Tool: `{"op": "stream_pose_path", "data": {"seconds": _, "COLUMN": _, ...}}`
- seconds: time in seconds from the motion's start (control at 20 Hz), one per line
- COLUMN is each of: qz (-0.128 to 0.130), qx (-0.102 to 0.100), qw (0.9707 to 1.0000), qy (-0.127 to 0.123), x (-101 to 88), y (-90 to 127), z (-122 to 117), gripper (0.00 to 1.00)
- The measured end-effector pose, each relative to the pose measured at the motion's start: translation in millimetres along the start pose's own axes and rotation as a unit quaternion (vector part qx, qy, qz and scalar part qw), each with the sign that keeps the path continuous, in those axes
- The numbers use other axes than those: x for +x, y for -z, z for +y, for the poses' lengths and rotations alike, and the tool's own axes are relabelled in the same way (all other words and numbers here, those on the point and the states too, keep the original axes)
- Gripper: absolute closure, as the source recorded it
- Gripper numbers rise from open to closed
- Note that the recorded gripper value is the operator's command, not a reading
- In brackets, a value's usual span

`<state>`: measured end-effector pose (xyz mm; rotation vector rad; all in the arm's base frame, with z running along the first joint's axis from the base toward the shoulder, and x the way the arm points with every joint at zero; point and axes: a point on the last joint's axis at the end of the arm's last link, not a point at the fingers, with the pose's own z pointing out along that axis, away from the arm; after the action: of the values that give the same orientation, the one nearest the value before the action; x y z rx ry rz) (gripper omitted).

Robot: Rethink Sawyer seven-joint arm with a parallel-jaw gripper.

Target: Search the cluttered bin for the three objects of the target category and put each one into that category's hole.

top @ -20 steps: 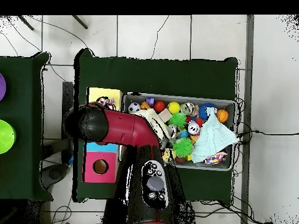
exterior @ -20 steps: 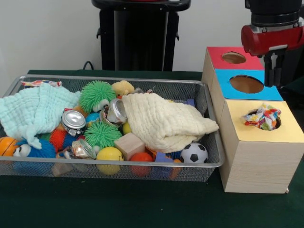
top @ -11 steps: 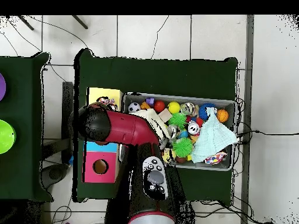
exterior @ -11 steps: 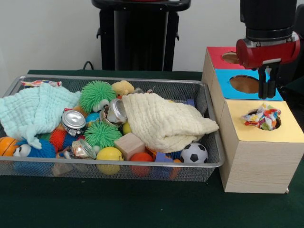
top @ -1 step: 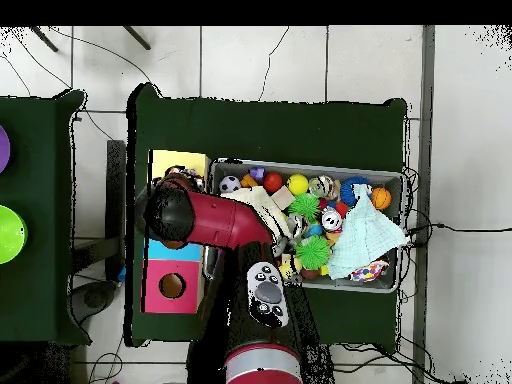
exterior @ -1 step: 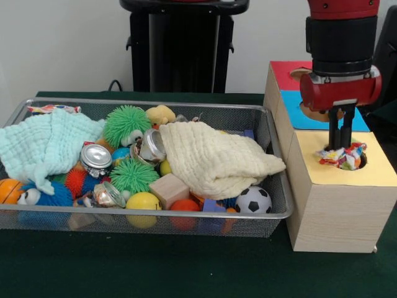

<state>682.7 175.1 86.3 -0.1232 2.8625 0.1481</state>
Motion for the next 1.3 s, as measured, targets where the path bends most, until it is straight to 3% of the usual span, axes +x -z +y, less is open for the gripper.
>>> {"op": "stream_pose_path", "data": {"seconds": 0.2, "qz": -0.013, "qx": -0.003, "qw": 0.9999, "qy": -0.009, "x": -3.0, "y": -9.1, "z": -5.7, "gripper": 1.00}}
{"op": "stream_pose_path", "data": {"seconds": 0.65, "qz": -0.009, "qx": -0.020, "qw": 0.9996, "qy": -0.017, "x": -2.6, "y": -18.1, "z": -2.4, "gripper": 1.00}}
{"op": "stream_pose_path", "data": {"seconds": 1.05, "qz": 0.005, "qx": -0.042, "qw": 0.9986, "qy": -0.031, "x": 0.8, "y": -28.7, "z": -4.7, "gripper": 1.00}}
{"op": "stream_pose_path", "data": {"seconds": 1.3, "qz": 0.031, "qx": -0.051, "qw": 0.9977, "qy": -0.031, "x": 10.9, "y": -34.0, "z": -2.9, "gripper": 1.00}}
